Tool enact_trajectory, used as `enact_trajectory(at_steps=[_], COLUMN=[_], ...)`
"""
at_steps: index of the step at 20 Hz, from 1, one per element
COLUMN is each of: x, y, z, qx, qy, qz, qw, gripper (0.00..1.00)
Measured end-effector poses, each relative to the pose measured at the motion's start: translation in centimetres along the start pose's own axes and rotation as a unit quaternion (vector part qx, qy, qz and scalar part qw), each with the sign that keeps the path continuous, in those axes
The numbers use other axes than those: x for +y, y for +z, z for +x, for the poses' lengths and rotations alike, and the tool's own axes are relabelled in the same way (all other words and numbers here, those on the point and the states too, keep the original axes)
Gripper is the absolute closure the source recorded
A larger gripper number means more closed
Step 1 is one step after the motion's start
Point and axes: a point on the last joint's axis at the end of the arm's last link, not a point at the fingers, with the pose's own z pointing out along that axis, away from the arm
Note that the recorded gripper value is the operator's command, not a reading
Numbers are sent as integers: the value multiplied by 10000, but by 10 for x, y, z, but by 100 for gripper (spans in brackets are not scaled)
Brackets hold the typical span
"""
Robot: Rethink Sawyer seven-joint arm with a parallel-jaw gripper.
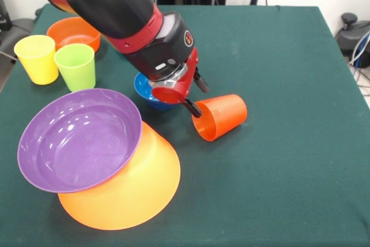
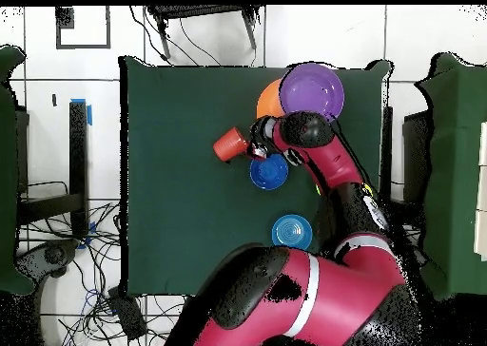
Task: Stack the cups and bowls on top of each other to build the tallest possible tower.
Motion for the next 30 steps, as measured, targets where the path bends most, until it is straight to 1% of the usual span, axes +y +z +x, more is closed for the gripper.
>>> enact_trajectory(at_steps=[4,9,12,13,18,21,24,25,29,30], x=[0,-1,-1,-2,-2,-4,-5,-5,-2,-1], y=[10,16,21,23,21,21,22,26,30,31], z=[7,13,19,25,31,31,30,29,32,34], qx=[98,180,263,339,317,182,60,-71,-300,-383], qy=[-34,-64,-90,-116,-204,-343,-432,-513,-660,-714], qz=[54,87,114,148,134,133,81,7,-218,-324], qw=[9999,9998,9995,9992,9992,9992,9990,9987,9971,9962], gripper=[0,0,0,100,100,100,100,100,100,100])
